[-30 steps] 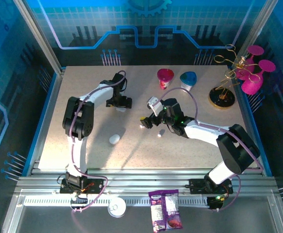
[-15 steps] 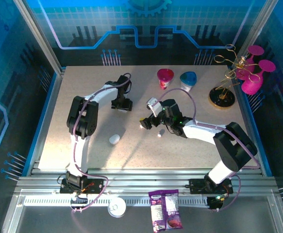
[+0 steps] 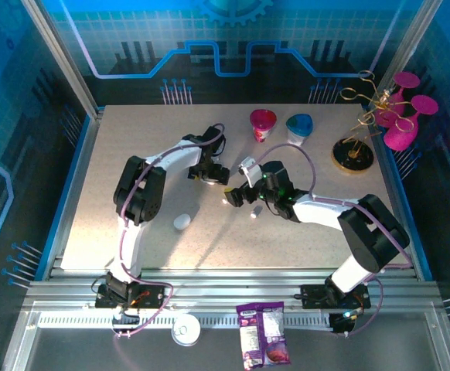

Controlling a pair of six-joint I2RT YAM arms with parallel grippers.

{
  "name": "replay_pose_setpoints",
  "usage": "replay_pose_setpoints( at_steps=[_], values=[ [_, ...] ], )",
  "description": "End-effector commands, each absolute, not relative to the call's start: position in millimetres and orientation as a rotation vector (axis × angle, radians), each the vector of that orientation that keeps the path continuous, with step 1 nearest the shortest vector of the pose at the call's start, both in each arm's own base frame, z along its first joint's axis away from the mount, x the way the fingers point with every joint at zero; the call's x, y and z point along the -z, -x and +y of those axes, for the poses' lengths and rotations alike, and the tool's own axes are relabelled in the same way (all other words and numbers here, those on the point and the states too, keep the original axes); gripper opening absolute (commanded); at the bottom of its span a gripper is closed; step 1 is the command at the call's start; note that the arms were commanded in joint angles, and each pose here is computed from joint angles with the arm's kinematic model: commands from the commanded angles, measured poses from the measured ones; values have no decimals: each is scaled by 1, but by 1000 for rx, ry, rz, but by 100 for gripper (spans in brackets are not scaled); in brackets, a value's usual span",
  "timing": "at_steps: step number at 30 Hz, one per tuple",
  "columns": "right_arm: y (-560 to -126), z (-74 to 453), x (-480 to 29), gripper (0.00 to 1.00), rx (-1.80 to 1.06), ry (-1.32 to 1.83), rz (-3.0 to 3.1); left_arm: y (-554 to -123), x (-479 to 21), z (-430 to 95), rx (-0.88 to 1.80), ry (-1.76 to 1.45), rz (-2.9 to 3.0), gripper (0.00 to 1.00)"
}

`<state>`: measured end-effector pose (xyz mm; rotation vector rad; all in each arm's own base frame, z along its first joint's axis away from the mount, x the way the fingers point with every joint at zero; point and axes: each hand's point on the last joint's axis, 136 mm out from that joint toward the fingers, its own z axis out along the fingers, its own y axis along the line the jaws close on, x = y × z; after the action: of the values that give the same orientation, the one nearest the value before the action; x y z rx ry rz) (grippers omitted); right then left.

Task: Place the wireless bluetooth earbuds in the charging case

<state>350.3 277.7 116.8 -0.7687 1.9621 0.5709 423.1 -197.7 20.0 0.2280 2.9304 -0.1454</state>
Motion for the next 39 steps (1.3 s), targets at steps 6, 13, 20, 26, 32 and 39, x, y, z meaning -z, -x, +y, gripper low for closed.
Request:
replay_pose_setpoints(
  at_steps=[6, 13, 20, 26, 32, 39],
  values=[
    [-358, 286, -126, 100, -588, 790, 1903, -429, -82, -180, 492, 25, 2770, 94],
    [-383, 312, -110, 100, -559, 807, 2005, -421, -105, -112, 485, 263, 2674, 95],
    [-393, 333, -84, 100, -521, 914, 2183, -395, -114, -65, 425, 414, 2611, 97],
    [-388, 353, -61, 92, -501, 1049, 2307, -381, -118, -50, 472, 502, 2561, 96],
    [-396, 357, -47, 77, -411, 1079, 2405, -376, -113, -48, 472, 503, 2570, 96],
    [-405, 360, -30, 72, -345, 1093, 2495, -377, -108, -51, 497, 497, 2576, 96]
  ],
)
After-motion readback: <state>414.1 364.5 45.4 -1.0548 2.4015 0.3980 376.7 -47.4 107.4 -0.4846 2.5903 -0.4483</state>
